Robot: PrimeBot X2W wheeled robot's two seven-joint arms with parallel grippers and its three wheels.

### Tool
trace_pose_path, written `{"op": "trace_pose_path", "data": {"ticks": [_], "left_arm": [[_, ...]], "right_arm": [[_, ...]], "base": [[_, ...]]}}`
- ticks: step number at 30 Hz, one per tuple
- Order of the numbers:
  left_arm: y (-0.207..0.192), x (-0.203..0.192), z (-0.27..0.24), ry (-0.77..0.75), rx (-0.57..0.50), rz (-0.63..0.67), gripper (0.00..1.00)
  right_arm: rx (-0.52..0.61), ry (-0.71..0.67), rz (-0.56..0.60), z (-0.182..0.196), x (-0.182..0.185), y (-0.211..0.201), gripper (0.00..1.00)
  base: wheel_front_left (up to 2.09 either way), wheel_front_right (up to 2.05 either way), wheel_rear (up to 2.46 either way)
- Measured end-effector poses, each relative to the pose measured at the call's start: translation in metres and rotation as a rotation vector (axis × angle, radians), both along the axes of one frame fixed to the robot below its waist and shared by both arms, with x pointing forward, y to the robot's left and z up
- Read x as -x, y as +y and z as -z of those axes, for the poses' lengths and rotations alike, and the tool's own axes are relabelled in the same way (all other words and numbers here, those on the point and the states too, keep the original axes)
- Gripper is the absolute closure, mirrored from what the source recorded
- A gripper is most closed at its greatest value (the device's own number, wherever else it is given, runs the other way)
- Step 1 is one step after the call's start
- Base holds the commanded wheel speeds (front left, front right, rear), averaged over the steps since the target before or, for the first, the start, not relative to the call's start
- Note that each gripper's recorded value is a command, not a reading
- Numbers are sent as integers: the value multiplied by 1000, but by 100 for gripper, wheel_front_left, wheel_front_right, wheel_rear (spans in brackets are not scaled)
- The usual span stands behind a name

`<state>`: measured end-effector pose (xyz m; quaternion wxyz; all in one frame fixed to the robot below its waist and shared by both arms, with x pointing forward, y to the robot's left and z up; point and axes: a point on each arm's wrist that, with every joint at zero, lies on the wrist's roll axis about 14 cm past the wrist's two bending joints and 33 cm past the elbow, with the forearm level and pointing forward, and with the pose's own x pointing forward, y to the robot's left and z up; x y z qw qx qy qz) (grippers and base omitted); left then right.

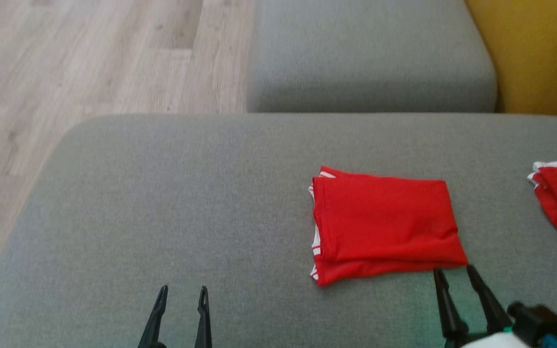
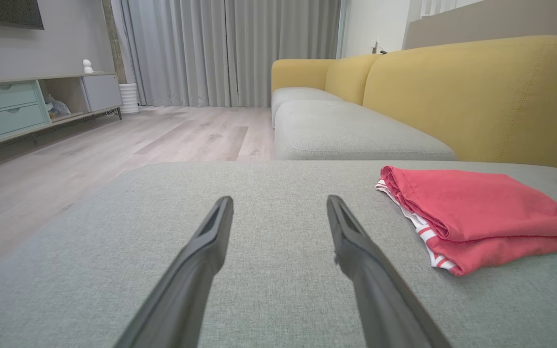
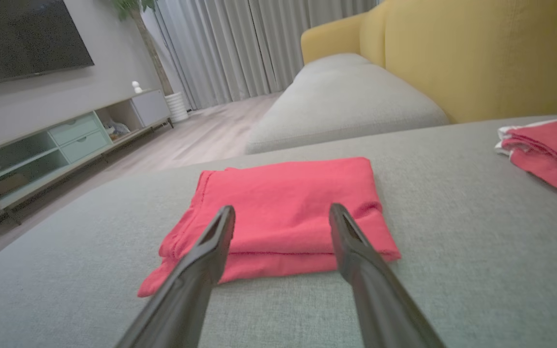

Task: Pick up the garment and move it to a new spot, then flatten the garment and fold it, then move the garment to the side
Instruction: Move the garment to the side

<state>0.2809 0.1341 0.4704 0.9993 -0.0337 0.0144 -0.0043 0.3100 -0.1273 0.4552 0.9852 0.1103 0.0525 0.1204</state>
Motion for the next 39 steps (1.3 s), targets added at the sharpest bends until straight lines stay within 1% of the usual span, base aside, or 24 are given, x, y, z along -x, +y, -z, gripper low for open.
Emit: {"op": "trace_pose_path", "data": {"ticks": [3, 6, 13, 16, 19, 22, 23, 24, 25, 28, 31, 35, 36, 37, 39], "left_arm": [[-4, -4, 3, 17, 2, 13, 0], [-8, -13, 5, 29, 0, 27, 0], [-16, -32, 12, 56, -9, 51, 0], [-19, -40, 13, 61, -9, 62, 0], [-20, -46, 14, 64, -10, 67, 0], [-23, -51, 17, 74, -11, 76, 0], [-24, -53, 18, 76, -11, 81, 0], [-25, -54, 19, 78, -10, 85, 0], [-27, -56, 20, 81, -10, 90, 0], [-31, -63, 20, 80, -10, 107, 0], [-38, -70, 20, 75, -9, 130, 0], [-50, -80, 20, 71, -6, 169, 0], [-54, -83, 20, 68, -3, 182, 0], [-62, -88, 21, 68, 4, 206, 0], [-69, -93, 24, 72, 9, 229, 0]], "right_arm": [[-7, 29, 17, 7, -14, -5, 0], [-11, 59, 36, 14, -38, -13, 0], [22, 220, 75, 38, -91, -36, 0], [41, 320, 101, 57, -100, -49, 0], [51, 402, 98, 76, -99, -49, 0], [58, 448, 83, 88, -98, -45, 0], [55, 457, 81, 90, -99, -44, 21], [50, 459, 79, 90, -102, -43, 83], [49, 458, 76, 89, -105, -42, 100], [48, 425, 72, 83, -115, -41, 100], [79, 386, 91, 76, -122, -57, 100], [152, 321, 151, 56, -139, -100, 100], [176, 302, 168, 48, -144, -112, 100], [208, 263, 206, 32, -152, -135, 100], [253, 234, 245, 17, -156, -161, 100]], "base": [[0, 0, 0], [0, 0, 0], [0, 0, 0], [0, 0, 0], [0, 0, 0], [0, 0, 0], [0, 0, 0], [0, 0, 0], [0, 0, 0], [0, 0, 0], [0, 0, 0], [0, 0, 0], [0, 0, 0], [0, 0, 0], [0, 0, 0]]}}
